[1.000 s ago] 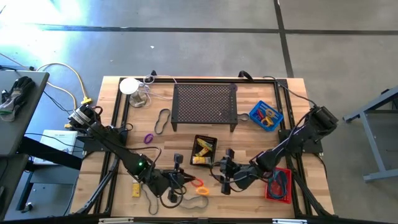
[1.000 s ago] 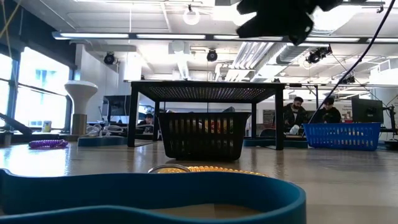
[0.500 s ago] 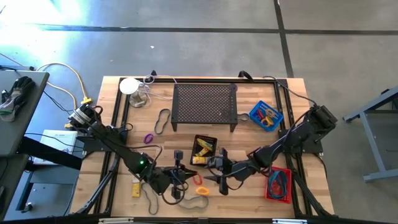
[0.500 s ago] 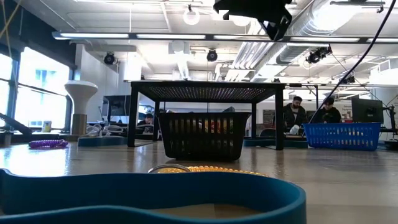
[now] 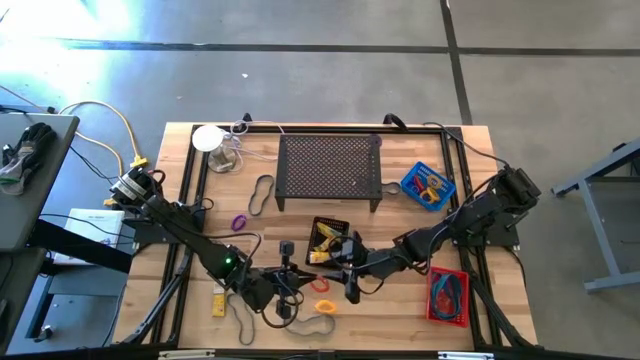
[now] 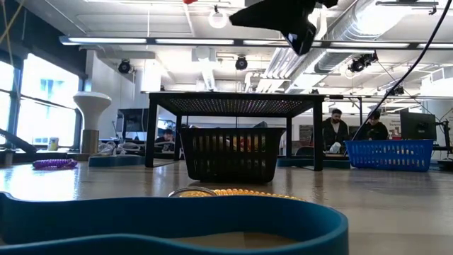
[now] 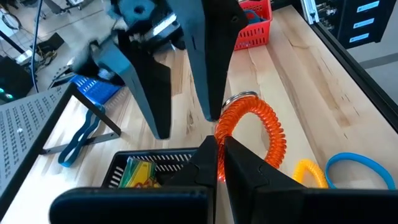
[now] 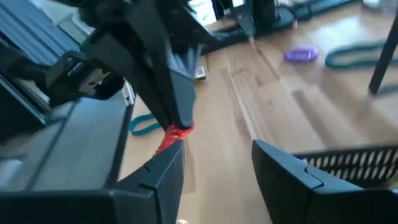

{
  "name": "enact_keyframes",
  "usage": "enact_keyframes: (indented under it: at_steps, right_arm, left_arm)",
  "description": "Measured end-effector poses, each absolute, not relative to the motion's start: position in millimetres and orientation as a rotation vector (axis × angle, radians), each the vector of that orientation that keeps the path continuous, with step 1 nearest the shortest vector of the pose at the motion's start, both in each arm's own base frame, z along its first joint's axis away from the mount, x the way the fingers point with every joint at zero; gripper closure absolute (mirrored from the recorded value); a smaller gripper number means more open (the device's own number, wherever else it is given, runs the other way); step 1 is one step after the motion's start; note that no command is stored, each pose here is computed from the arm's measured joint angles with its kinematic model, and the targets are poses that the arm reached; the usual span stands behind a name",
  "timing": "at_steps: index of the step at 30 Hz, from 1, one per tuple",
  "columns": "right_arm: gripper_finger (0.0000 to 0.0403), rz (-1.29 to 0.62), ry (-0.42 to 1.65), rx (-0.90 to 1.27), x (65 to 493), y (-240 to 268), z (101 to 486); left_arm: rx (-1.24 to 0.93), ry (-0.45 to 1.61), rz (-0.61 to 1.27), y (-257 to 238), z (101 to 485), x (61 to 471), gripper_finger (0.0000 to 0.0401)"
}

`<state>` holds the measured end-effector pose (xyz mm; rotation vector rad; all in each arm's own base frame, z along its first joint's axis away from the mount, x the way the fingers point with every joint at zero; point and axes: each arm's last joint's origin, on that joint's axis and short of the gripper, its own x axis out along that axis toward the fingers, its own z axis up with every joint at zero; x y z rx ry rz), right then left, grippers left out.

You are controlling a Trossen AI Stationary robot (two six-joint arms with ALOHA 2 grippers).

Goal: Pick & Place Office Desk Supplies
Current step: Put the orange spring keychain into the blue bin

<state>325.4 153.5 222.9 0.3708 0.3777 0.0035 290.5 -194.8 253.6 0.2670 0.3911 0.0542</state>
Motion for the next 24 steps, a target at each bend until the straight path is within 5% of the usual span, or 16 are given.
enact_keyframes:
  at_steps: [6, 15, 24]
  right_arm:
    - [0.0227, 0.046, 0.288, 0.240, 321, 169, 231]
    - [0.0227, 0.004, 0.325, 0.352, 327, 162, 221]
    - [0.0227, 0.217, 0.418, 0.298, 342, 160, 195]
  left_arm:
    - [0.269, 0.412, 0.057, -194, 251, 290, 0.0394]
    - [0.284, 0.411, 0.053, -194, 252, 290, 0.0394]
    - [0.283, 0.410, 0.054, -194, 252, 290, 0.0394]
